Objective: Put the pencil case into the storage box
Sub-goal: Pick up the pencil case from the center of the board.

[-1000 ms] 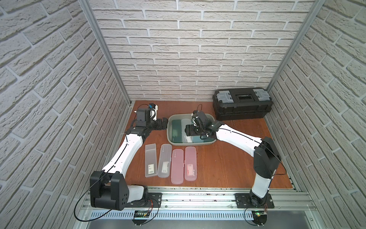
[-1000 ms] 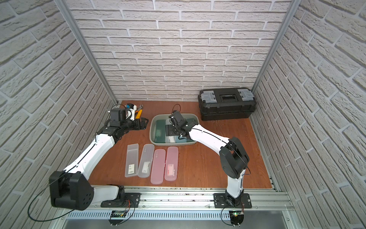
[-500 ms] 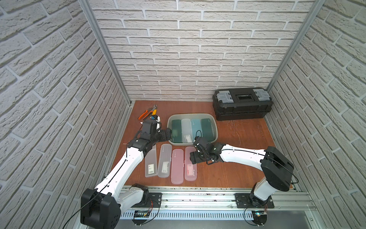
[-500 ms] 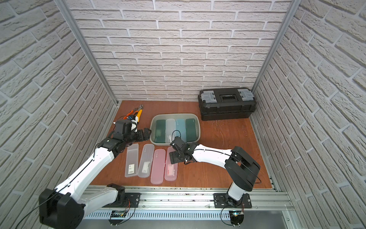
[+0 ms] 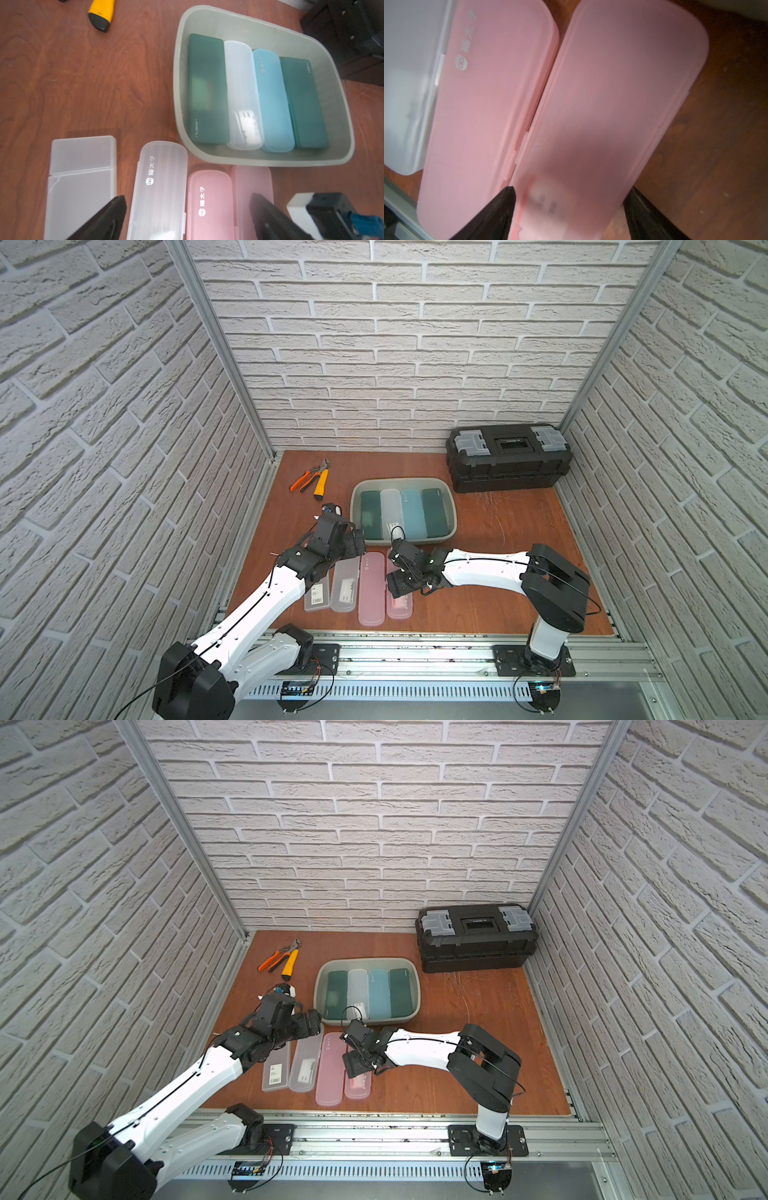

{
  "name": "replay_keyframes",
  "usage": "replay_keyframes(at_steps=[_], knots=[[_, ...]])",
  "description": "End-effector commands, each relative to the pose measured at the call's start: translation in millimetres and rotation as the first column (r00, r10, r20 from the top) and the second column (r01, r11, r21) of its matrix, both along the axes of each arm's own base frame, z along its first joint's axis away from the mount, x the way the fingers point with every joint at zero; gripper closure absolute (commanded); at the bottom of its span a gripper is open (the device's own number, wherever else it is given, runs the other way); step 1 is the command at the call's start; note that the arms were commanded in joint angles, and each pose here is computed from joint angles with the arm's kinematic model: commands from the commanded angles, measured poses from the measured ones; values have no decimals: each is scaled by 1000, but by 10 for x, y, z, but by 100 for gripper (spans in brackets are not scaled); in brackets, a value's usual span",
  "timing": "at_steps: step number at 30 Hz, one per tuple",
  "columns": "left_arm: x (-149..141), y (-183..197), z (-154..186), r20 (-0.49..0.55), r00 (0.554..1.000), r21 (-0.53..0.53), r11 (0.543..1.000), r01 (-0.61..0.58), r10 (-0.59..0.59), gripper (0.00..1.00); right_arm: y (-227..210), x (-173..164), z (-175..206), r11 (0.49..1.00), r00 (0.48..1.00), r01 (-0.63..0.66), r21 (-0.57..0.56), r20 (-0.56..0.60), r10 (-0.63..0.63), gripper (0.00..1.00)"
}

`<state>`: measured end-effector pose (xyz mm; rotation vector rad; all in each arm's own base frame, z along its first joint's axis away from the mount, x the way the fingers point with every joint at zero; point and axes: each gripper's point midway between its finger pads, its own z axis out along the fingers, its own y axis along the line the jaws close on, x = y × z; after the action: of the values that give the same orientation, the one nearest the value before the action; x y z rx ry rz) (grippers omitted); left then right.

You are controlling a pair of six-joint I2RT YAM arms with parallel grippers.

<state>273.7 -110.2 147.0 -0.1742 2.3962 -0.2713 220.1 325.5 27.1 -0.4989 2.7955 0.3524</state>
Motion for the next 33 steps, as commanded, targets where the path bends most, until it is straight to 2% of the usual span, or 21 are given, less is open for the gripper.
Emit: replay_keyframes(at_steps=[1, 7, 13, 17, 21, 24, 26, 33], knots=[[43, 103, 143, 51, 997, 20, 998, -59, 58, 2, -109, -37, -69, 996, 1000, 3, -84, 6, -3, 16], [31, 97, 166, 50, 997, 15, 998, -54, 53, 2, -584, -8, -78, 971, 997, 61, -233, 67, -47, 16], [20, 103, 126, 38, 998, 23, 998, -54, 53, 1, -896, 60, 78, 968, 991, 106, -226, 106, -84, 15], [15, 125, 152, 50, 997, 26, 998, -60, 58, 2, -858, 61, 265, 983, 987, 110, -144, 128, -92, 11], [-16, 135, 133, 48, 997, 23, 998, -59, 57, 1, -686, -92, 326, 994, 992, 106, 16, 71, -107, 9], [-50, 150, 93, 38, 998, 28, 998, -58, 57, 2, -549, -224, 286, 993, 996, 91, 79, 19, -92, 7], [-75, 171, 67, 33, 998, 33, 998, -61, 60, 2, -475, -310, 211, 994, 997, 79, 81, -15, -78, 7], [-156, 235, 144, 42, 998, 56, 997, -50, 48, 2, -391, -417, 47, 998, 999, 51, -25, -15, -52, 7]])
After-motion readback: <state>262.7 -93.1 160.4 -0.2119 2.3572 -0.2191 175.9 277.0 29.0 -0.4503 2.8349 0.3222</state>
